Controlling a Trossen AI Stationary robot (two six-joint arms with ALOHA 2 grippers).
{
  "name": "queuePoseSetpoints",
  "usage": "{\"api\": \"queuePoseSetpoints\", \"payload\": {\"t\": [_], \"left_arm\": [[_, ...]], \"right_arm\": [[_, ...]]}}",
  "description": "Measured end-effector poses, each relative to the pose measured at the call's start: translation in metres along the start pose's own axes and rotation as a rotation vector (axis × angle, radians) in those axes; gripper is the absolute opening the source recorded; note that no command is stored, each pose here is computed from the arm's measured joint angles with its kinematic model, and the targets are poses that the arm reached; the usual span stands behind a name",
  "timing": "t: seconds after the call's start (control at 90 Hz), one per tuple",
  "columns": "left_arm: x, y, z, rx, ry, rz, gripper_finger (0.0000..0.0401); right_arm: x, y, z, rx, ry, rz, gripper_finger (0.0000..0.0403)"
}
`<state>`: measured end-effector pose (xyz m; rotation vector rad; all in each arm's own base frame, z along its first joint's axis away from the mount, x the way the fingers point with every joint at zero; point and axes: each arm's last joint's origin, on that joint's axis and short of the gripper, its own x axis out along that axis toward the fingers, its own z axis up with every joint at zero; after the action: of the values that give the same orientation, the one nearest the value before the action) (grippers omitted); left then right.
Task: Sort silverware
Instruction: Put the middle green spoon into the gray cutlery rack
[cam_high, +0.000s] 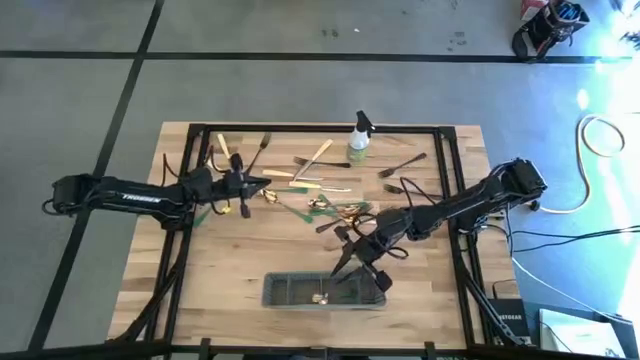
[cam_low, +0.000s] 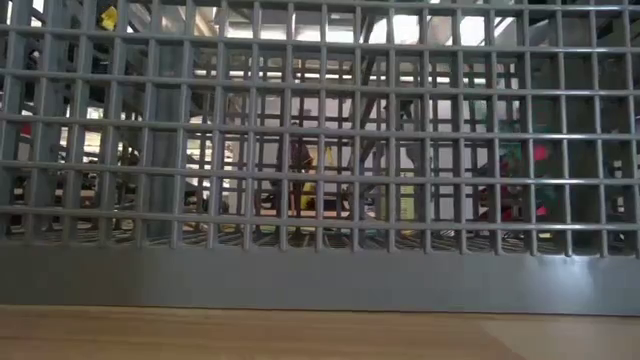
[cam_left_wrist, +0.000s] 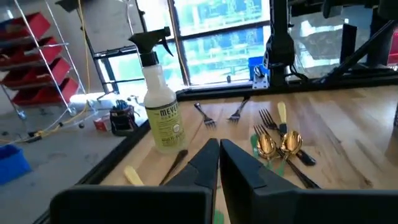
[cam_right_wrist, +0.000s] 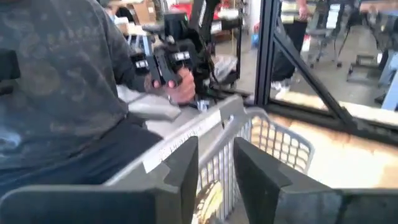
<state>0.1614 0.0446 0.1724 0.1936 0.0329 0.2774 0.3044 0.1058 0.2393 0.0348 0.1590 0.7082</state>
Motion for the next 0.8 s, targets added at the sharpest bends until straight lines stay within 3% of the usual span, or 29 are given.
{"api": "queuePoseSetpoints", "payload": {"t": [0.289, 0.411, 0.589, 0.8], "left_arm": [[0.001, -0.001, -0.004, 0.026, 0.052, -0.011, 0.0000], [0.001, -0.001, -0.004, 0.026, 0.058, -0.023, 0.0000], [0.004, 0.000, -0.005, 0.039, 0.116, -0.050, 0.0000], [0.016, 0.007, -0.001, 0.057, 0.298, -0.060, 0.0000]], "right_arm": [[-0.002, 0.001, 0.002, -0.005, 0.044, -0.011, 0.0085], [-0.001, -0.002, 0.007, 0.032, 0.155, -0.025, 0.0085], [-0.002, -0.010, 0.026, 0.010, 0.321, -0.123, 0.0085], [-0.019, -0.033, 0.053, -0.043, 0.503, -0.375, 0.0085]]}}
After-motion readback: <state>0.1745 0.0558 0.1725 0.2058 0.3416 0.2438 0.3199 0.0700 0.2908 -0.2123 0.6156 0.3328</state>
